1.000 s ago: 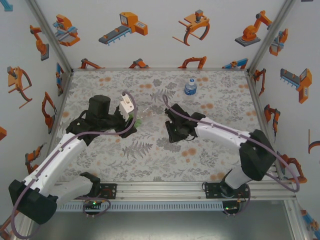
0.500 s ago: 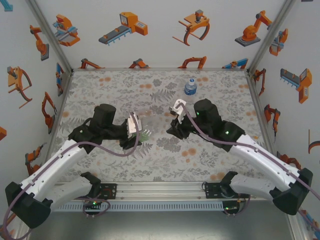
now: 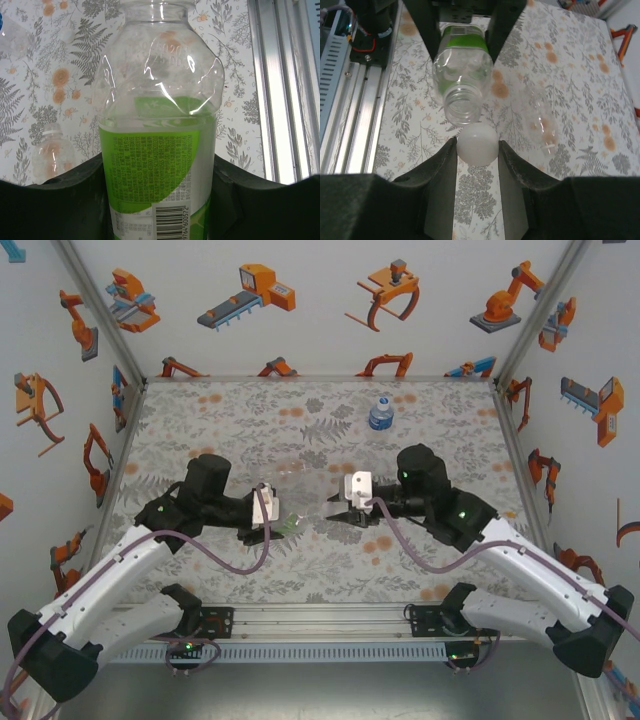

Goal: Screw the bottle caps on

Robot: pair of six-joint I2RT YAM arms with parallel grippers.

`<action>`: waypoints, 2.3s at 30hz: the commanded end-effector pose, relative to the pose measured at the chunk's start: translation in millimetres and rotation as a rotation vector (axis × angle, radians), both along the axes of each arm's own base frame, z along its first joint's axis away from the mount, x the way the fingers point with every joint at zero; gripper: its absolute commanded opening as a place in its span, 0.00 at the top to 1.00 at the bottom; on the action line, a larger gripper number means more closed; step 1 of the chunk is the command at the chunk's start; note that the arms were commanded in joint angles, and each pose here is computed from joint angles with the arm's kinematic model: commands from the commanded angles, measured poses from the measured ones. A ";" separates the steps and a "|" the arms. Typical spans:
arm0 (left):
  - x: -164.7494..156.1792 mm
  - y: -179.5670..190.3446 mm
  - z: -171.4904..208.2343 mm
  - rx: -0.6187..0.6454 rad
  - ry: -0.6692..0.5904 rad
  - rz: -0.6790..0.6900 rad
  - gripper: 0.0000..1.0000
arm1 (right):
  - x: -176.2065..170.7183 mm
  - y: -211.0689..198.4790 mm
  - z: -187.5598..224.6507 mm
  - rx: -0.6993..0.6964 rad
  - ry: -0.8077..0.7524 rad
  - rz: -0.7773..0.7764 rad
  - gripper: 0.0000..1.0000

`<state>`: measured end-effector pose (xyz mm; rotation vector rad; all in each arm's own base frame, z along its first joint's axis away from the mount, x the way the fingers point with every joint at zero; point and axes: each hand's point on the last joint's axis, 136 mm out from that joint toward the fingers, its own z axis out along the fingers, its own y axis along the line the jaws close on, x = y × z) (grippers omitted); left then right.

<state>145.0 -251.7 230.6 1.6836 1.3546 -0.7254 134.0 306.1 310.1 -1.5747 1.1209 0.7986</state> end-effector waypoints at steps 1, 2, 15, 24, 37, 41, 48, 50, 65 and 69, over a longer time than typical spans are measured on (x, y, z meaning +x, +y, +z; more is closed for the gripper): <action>-11.7 -1.1 5.4 -0.030 -0.001 -0.055 1.00 | -10.4 6.7 13.3 0.071 -0.081 0.085 0.93; -12.4 -1.0 5.7 -0.031 0.001 -0.056 1.00 | -11.2 8.2 13.7 0.076 -0.077 0.091 0.93; -13.9 -0.1 6.0 -0.028 0.006 -0.058 1.00 | -18.0 19.7 11.8 0.092 -0.084 0.113 0.96; -16.2 -0.3 6.3 -0.029 0.018 -0.069 1.00 | -15.7 23.1 4.8 0.062 -0.121 0.113 1.00; -29.4 -4.8 7.5 -0.040 0.093 -0.158 1.00 | -32.1 33.5 -9.1 0.031 -0.265 0.240 1.00; -29.1 -6.0 5.3 -0.021 0.128 -0.160 1.00 | -38.7 37.3 -15.0 -0.003 -0.345 0.254 1.00; -29.8 -7.2 5.4 -0.012 0.167 -0.166 1.00 | -44.7 38.3 -26.6 -0.061 -0.439 0.235 1.00; -29.9 -7.3 5.8 -0.012 0.170 -0.166 1.00 | -45.5 36.3 -29.7 -0.076 -0.413 0.232 1.00; 5.6 1.1 4.5 0.001 -0.018 0.034 1.00 | 30.7 40.8 -27.9 -0.065 0.757 -0.302 1.00; 12.7 3.2 4.4 0.007 -0.052 0.069 1.00 | 42.7 45.9 -33.0 -0.016 1.112 -0.332 1.00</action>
